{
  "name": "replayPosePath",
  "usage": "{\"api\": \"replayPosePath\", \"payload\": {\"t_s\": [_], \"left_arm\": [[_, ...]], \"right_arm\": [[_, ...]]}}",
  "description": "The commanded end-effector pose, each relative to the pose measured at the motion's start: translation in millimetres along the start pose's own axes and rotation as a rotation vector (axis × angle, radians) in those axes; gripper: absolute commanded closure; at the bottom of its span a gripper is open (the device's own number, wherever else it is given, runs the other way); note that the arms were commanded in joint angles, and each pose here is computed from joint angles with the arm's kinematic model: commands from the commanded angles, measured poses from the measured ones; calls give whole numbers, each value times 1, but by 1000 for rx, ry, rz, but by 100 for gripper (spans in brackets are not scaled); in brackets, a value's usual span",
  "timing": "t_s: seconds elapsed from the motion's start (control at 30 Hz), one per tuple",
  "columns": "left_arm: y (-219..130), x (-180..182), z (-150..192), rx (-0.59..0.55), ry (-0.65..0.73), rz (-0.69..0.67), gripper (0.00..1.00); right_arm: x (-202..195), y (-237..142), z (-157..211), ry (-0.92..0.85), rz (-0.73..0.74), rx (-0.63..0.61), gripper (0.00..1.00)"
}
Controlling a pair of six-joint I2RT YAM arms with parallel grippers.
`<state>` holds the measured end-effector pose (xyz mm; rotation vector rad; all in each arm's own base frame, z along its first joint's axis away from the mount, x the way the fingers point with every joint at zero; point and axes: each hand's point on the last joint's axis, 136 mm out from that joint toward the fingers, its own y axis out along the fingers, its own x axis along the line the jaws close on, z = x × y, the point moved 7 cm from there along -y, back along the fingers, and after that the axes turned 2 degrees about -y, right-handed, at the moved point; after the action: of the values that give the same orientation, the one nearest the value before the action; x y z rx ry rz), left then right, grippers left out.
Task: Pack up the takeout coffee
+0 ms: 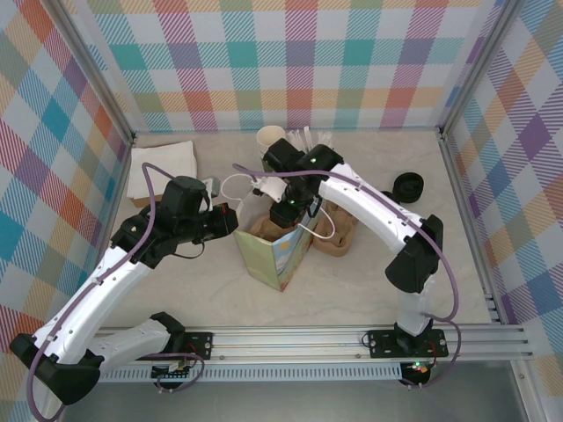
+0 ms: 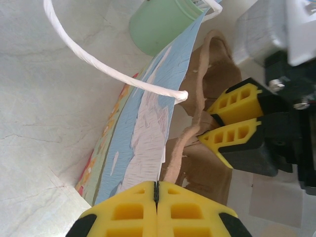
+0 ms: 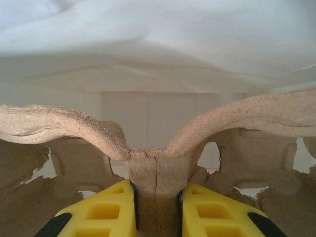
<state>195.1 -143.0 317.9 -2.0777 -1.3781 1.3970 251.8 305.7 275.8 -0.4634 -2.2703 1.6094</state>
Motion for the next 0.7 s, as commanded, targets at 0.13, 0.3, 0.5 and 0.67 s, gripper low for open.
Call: {"api": "replayPosePath", "payload": {"t_s": [0.13, 0.3, 0.5, 0.67], "left_arm": [[-8, -10, -5, -40, 26, 46, 98], [-12, -13, -4, -44, 38, 76, 98], [-15, -15, -3, -49, 47, 107, 98], [-17, -15, -3, -56, 48, 107, 98]], "right_arm": [[2, 20, 14, 2, -12, 121, 78], [1, 30, 14, 26, -19, 149, 77], [-2, 42, 13, 48, -24, 192, 76], [-3, 51, 11, 51, -32, 208, 76]]}}
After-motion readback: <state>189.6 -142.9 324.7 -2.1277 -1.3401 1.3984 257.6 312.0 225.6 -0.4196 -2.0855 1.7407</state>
